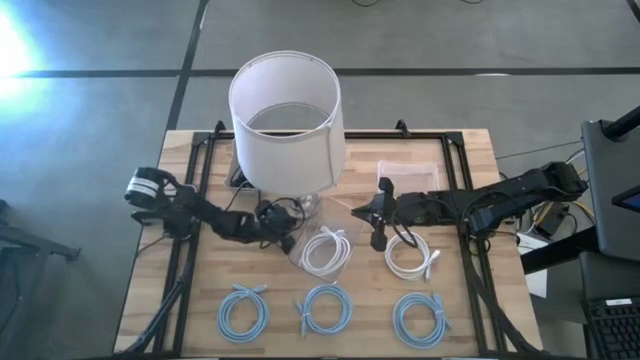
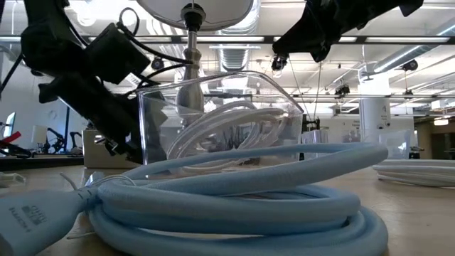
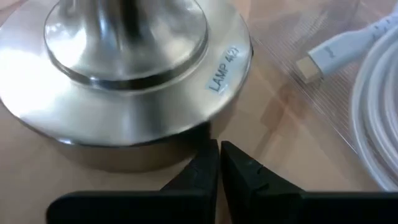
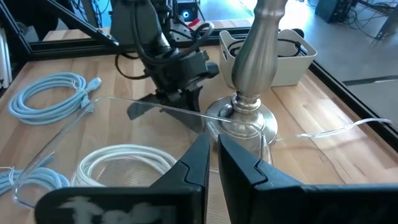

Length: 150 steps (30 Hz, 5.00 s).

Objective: Pick & Place USB Port
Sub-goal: Adjust the lamp on the table, then put the white display cable into the transparent bin

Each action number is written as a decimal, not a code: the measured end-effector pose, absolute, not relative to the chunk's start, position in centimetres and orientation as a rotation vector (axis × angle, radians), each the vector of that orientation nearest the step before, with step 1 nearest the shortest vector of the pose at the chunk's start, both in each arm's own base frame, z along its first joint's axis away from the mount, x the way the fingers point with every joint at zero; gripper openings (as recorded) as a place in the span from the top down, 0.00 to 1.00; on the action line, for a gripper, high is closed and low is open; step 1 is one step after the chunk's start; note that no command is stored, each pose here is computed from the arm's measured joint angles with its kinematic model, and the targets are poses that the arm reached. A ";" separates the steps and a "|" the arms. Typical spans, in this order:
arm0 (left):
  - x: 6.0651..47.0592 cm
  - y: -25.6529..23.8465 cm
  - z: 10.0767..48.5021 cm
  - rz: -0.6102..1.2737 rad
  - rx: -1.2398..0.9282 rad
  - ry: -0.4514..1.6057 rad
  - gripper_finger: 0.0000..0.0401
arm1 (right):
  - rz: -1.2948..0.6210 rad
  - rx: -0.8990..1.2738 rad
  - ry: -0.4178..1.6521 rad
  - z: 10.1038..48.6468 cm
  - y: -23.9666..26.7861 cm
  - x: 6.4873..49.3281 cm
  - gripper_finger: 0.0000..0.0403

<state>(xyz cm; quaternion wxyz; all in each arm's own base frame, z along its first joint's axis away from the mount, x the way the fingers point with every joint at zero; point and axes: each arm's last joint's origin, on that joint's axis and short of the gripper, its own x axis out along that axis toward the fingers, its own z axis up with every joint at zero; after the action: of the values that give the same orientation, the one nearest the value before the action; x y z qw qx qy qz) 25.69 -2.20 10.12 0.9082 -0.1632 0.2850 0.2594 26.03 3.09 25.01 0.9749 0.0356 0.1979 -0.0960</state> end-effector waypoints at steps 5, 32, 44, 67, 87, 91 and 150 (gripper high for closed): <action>26.3 -1.5 10.1 0.573 -0.338 0.577 0.94 | -0.194 0.071 0.400 25.0 3.1 26.0 0.92; 26.1 2.8 10.1 0.756 -0.321 0.554 0.95 | -0.194 0.071 0.401 25.0 3.1 26.0 0.92; 26.5 2.7 10.6 0.752 -0.327 0.511 0.95 | -0.194 0.071 0.405 24.9 3.1 26.0 0.92; 25.6 -4.3 17.5 0.439 -0.256 0.305 0.95 | -0.061 0.142 0.466 23.2 3.8 25.4 0.92; 24.6 -5.2 18.4 0.388 -0.234 0.303 0.95 | 0.080 0.122 0.499 23.5 4.2 25.5 0.67; 24.5 -5.3 18.4 0.387 -0.231 0.309 0.95 | 0.113 0.225 0.594 22.8 5.0 24.9 0.62; 24.3 -5.2 18.0 0.413 -0.190 0.348 0.95 | 0.241 0.280 0.979 22.4 12.4 22.5 0.91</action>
<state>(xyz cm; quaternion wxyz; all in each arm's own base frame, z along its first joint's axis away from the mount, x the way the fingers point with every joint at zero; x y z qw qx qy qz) 24.31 -5.19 17.95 0.9594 -0.0936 0.1715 0.2036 22.54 12.37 22.35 0.8663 0.1335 0.4674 0.1150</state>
